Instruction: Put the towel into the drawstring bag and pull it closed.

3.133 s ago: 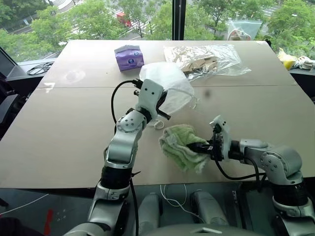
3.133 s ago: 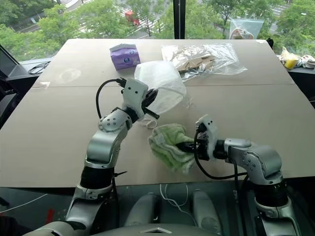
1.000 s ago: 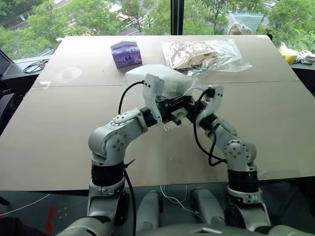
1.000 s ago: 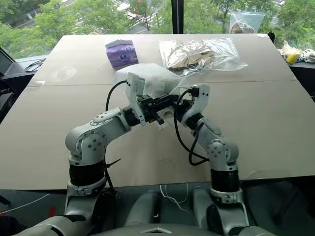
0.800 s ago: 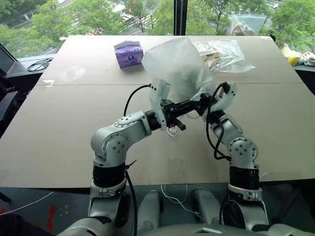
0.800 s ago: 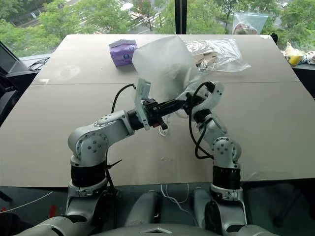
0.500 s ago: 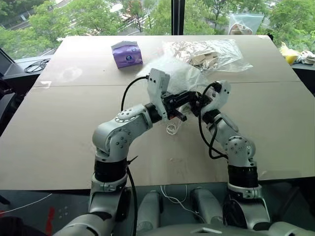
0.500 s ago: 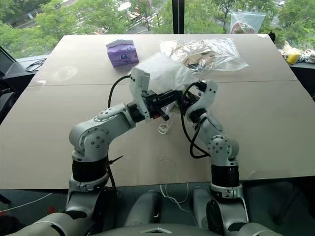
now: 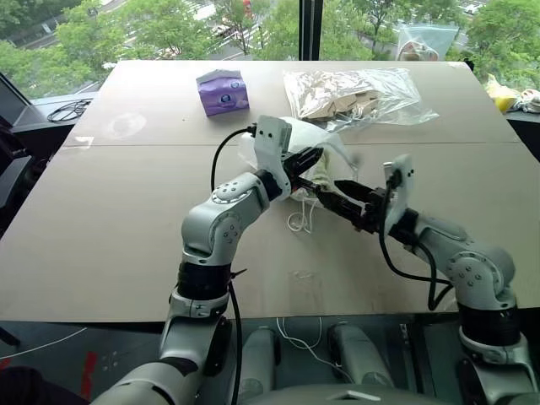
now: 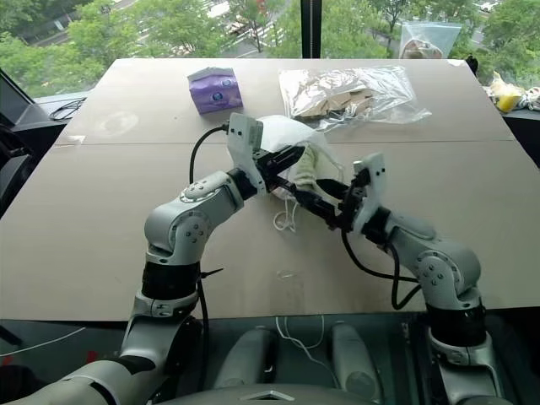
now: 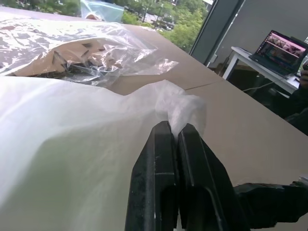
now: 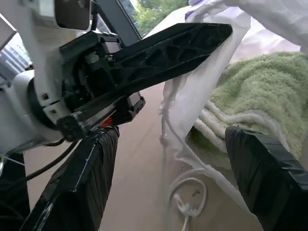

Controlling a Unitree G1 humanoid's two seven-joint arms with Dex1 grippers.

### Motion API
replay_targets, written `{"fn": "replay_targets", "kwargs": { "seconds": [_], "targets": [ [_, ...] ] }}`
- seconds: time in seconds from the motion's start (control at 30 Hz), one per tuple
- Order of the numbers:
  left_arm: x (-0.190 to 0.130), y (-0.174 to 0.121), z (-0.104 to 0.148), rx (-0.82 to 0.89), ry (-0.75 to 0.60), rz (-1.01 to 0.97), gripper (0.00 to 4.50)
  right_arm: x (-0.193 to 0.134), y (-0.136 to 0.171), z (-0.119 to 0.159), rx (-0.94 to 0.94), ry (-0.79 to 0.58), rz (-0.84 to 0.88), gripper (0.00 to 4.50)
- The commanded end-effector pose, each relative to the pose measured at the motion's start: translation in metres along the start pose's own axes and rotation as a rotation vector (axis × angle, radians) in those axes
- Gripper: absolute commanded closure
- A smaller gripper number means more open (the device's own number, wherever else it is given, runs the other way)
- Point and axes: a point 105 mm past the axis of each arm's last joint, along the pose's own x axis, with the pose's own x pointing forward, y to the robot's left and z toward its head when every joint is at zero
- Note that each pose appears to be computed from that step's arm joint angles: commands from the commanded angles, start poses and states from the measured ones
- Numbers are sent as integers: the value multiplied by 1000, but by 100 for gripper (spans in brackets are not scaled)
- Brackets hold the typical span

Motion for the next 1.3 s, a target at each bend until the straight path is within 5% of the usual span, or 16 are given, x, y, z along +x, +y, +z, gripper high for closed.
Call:
{"fn": "replay_targets", "kwargs": {
  "seconds": [0.03, 0.13, 0.23, 0.53, 0.63, 0.83, 0.97, 1.07, 1.27, 1.3],
  "targets": [
    [0, -3, 10, 26, -42, -9, 450, -16, -29, 33, -127, -153, -166, 73],
    [1, -2, 9, 27, -43, -10, 450, -25, -62, 10, -277, -6, -345, 73],
    [1, -4, 10, 27, -44, -16, 450, -25, -68, -15, -395, 127, -346, 73],
    [0, -5, 10, 33, -38, -24, 450, -4, -93, -29, -481, 164, -438, 73],
    [0, -4, 10, 25, -35, -18, 450, -3, -102, -23, -493, 128, -489, 152],
    [-3, -11, 12, -45, -53, -74, 450, -5, -106, -10, -482, 50, -533, 438],
    [-4, -13, 20, -78, -109, -106, 450, -6, -109, -4, -492, 34, -562, 449],
    [-8, -20, 23, -83, -123, -169, 369, -8, -113, 0, -496, 26, -582, 450],
    [-29, -27, 34, -46, -128, -299, 107, -6, -115, 7, -502, 6, -602, 450],
    [-35, -29, 36, -47, -124, -336, 107, -6, -115, 8, -503, 4, -602, 450]
  ]
}}
